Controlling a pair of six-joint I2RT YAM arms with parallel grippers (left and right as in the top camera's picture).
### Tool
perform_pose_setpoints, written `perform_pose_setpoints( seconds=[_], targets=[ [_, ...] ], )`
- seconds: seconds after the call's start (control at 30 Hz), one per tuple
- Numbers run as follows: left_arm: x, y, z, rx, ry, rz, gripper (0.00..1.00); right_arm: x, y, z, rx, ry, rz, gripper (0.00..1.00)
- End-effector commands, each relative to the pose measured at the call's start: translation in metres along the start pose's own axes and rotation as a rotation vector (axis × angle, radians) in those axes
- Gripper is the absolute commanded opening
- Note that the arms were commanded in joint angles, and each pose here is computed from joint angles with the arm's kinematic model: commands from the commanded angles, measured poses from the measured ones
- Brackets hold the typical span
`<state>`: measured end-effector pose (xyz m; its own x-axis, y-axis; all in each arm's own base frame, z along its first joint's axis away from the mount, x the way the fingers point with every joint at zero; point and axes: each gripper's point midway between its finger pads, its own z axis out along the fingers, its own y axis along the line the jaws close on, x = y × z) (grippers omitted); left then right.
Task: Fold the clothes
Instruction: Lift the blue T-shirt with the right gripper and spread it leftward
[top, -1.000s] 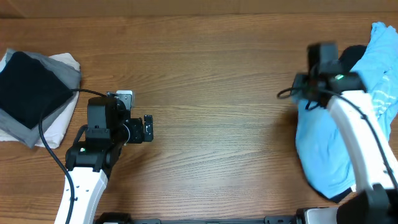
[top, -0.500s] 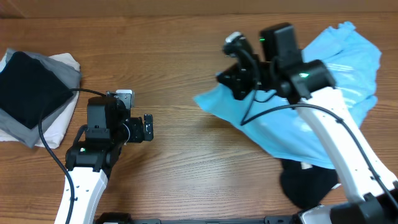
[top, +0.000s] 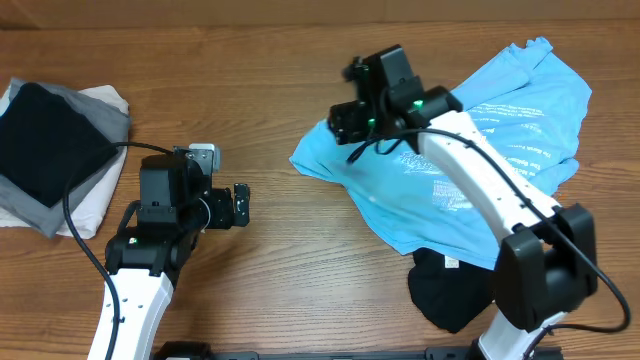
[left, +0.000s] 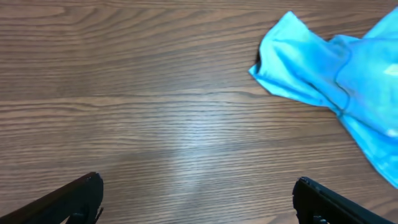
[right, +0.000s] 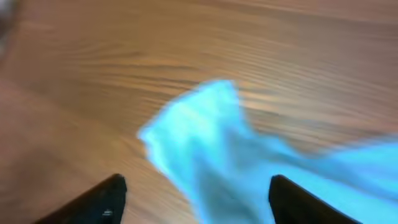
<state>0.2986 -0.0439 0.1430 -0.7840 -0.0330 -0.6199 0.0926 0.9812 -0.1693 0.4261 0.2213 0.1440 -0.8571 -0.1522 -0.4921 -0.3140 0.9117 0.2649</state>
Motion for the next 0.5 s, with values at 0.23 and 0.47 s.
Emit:
perform_pose_setpoints(
  seconds=[0.23, 0.47],
  targets=[
    [-0.013, -0.046, 0.013, 0.213, 0.010, -0.120, 1.00, 0.018, -0.159, -0.184, 0.399, -0.170, 0.476, 1.00],
    [0.015, -0.128, 0.065, 0.421, 0.183, -0.159, 1.00, 0.082, -0.200, -0.211, 0.351, -0.022, 0.749, 1.00]
  ],
)
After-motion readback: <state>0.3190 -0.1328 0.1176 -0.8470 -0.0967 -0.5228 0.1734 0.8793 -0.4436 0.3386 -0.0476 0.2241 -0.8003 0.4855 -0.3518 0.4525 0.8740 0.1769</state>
